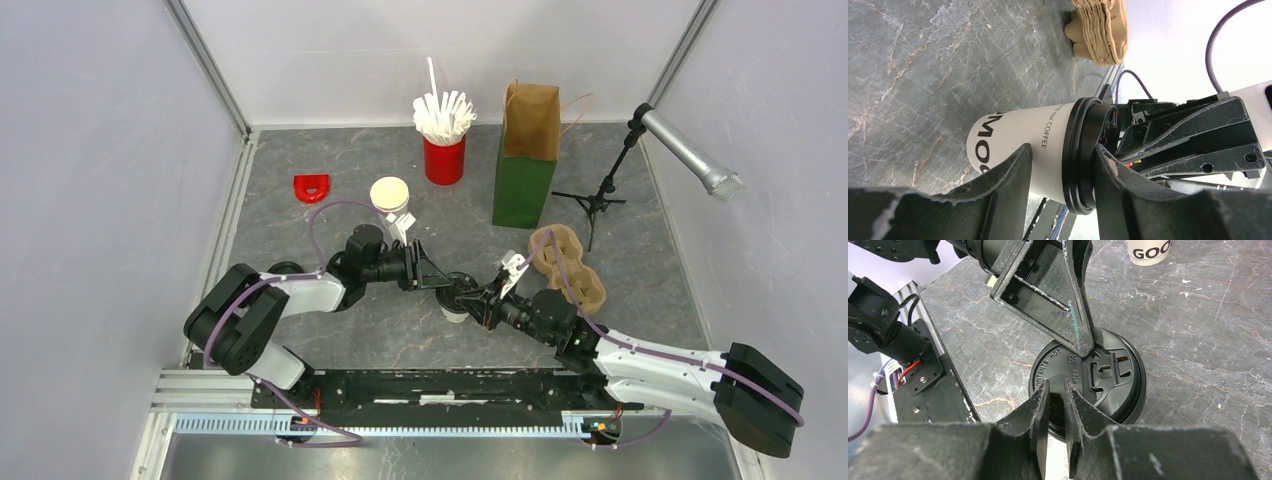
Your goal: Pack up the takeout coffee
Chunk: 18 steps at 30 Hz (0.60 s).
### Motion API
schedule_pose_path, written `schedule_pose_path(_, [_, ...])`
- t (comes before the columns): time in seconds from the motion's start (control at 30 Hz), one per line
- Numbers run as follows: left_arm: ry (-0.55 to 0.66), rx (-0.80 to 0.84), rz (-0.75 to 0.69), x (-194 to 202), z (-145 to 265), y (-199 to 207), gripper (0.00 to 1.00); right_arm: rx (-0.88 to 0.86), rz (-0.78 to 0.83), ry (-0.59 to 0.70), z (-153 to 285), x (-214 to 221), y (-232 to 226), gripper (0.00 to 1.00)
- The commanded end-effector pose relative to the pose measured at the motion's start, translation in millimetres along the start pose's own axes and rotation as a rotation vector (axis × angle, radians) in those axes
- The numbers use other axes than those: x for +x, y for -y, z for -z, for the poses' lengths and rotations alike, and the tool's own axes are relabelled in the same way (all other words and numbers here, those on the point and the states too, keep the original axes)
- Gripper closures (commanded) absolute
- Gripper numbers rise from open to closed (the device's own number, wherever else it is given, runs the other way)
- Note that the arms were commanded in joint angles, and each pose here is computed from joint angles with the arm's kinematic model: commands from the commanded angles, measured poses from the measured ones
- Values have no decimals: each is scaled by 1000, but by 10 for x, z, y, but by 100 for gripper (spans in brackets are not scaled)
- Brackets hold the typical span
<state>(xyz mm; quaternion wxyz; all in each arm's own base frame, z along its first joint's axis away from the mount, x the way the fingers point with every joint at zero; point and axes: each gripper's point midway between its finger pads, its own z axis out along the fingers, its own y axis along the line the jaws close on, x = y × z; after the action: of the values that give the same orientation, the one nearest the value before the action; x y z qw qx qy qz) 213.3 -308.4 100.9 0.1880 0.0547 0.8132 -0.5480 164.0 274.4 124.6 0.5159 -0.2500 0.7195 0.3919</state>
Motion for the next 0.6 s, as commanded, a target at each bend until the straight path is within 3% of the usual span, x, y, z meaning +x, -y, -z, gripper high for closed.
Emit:
schedule_pose_path(0.0, [-86, -326, 236, 511, 97, -888, 51, 146, -18, -459, 550, 1337, 423, 78])
schedule_pose_path(0.23, [-106, -462, 275, 732, 245, -1201, 54, 139, -36, -465, 575, 1395, 414, 78])
schedule_pose_path(0.37, [-78, -312, 240, 554, 182, -818, 52, 118, -52, -463, 553, 1381, 363, 78])
schedule_pose_path(0.57, [-16, -156, 54, -97, 215, 119, 41, 87, -52, -392, 327, 1000, 228, 76])
